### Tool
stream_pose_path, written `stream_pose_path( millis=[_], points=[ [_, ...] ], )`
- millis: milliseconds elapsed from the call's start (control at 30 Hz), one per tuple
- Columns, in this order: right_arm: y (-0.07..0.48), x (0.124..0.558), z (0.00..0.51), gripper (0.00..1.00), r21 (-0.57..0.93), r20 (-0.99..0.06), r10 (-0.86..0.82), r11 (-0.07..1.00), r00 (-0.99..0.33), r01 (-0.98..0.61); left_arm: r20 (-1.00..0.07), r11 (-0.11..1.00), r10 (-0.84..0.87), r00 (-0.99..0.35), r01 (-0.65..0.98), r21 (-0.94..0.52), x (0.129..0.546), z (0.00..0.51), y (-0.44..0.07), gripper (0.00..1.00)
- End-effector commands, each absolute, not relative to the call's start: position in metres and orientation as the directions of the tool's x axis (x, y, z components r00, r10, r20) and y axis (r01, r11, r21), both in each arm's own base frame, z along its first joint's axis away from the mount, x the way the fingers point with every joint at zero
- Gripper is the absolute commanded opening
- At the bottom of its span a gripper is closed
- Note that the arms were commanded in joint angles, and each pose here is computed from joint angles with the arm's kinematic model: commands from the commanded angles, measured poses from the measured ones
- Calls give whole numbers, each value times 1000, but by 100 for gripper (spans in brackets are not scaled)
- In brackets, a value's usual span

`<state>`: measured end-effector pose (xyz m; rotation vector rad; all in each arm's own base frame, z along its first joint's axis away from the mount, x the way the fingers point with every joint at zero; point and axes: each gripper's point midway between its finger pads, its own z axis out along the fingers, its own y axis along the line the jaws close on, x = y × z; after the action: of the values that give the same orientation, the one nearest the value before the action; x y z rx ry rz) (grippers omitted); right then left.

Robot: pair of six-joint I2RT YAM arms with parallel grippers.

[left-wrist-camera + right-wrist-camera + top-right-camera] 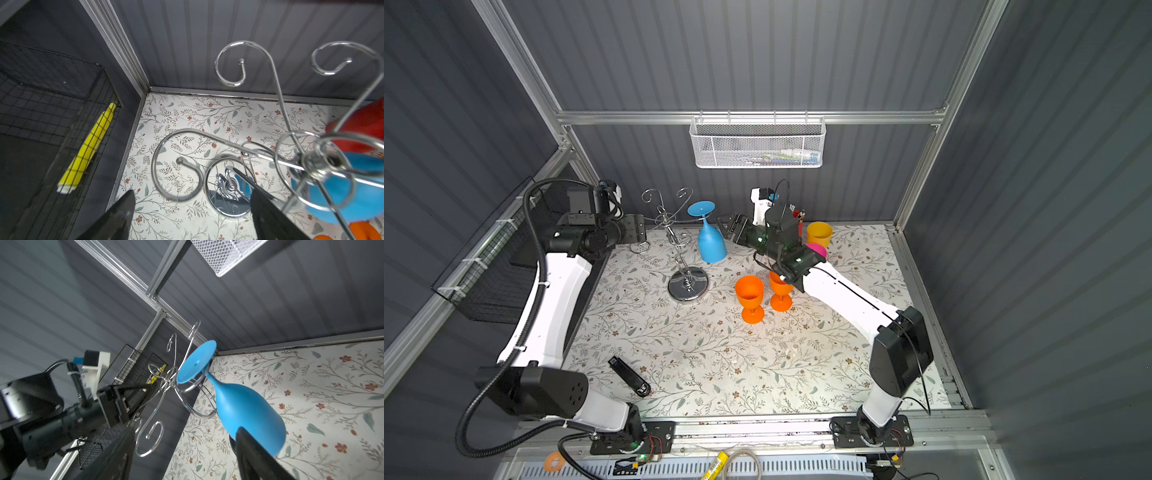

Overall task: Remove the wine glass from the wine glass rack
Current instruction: 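Move the right gripper toward the blue glass on the rack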

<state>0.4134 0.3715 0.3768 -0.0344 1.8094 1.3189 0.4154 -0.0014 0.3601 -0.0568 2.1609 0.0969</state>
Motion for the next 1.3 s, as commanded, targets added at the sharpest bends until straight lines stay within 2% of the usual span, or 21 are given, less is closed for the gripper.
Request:
stream_pose_path(
  millis=[0, 167, 333, 433, 1267],
  points=[
    [384, 425, 381, 68, 833, -552, 460, 346, -695, -432, -881, 998, -30, -472, -63, 0, 396, 384, -5, 90],
    [403, 440, 384, 59, 860, -509, 451, 294, -733, -417, -923, 998, -19, -383, 48, -41, 370, 405, -23, 93],
    [410, 454, 379, 53, 872, -487, 456, 298, -745, -388, -946, 979, 4, -324, 196, -63, 351, 407, -48, 93],
    [409, 457, 377, 50, 870, -490, 460, 315, -740, -380, -947, 972, 25, -321, 229, -52, 345, 394, -55, 93],
    [414, 480, 361, 34, 854, -509, 472, 384, -720, -351, -904, 960, 146, -401, 277, 33, 345, 336, -78, 91]
  ],
)
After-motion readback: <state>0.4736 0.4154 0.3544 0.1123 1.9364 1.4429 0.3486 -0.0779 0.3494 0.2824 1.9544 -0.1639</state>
